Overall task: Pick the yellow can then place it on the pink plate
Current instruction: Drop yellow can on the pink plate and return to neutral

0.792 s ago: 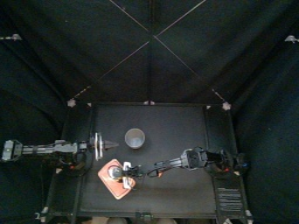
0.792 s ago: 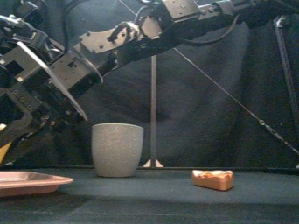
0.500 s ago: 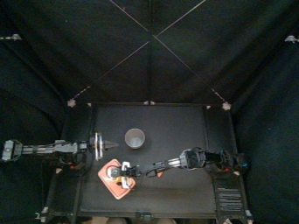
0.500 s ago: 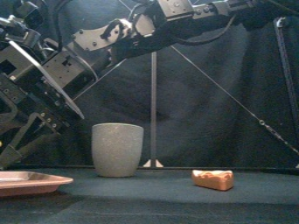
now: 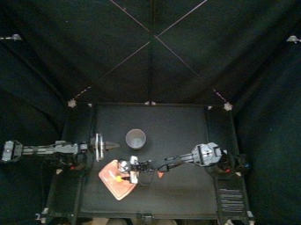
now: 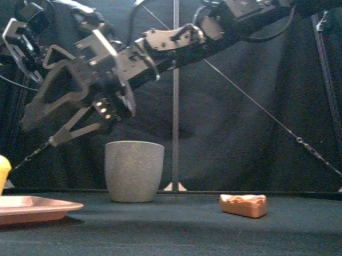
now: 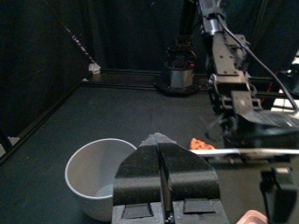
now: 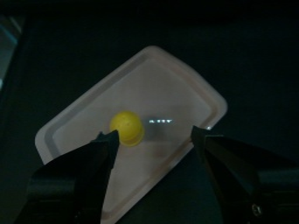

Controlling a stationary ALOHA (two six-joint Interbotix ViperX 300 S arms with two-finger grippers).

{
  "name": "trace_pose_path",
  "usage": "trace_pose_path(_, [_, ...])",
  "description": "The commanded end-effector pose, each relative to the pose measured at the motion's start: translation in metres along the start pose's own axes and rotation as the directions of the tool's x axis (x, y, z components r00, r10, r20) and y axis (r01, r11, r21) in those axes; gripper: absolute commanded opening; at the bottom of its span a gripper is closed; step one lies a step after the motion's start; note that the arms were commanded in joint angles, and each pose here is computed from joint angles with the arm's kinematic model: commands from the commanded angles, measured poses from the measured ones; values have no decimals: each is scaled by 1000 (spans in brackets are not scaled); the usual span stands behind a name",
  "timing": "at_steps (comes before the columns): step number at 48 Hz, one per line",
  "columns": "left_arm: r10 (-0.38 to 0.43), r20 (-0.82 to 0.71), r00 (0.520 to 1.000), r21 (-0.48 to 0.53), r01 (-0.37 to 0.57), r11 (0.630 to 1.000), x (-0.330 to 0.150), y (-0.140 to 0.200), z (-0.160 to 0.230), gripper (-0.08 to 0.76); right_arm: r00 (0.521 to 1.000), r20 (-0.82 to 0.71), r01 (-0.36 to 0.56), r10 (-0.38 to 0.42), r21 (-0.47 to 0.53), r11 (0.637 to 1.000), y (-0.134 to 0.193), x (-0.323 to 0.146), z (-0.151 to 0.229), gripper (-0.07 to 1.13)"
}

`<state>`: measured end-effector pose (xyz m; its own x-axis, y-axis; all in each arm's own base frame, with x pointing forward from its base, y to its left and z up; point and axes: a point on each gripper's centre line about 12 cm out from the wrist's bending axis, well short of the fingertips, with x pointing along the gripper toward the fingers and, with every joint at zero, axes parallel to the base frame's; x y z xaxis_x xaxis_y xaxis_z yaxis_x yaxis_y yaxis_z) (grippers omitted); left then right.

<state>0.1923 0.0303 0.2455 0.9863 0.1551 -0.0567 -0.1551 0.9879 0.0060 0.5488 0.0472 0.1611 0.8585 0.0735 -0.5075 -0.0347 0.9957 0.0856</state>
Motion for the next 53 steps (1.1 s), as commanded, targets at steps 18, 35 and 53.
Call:
trace_pose_path(18, [-1, 9, 1000, 0, 1, 1000, 2, 0, 4, -26, 922, 380, 50, -76, 79, 996, -47, -139, -8, 981])
trace_pose_path(35, [-7, 12, 1000, 15, 7, 1000, 2, -1, 5, -26, 835, 534, 104, -131, 80, 991, -70, -211, -32, 981])
trace_pose_path(53, [-12, 9, 1000, 17, 12, 1000, 1, -2, 3, -26, 786, 582, 172, -206, 114, 978, -85, -272, -52, 981])
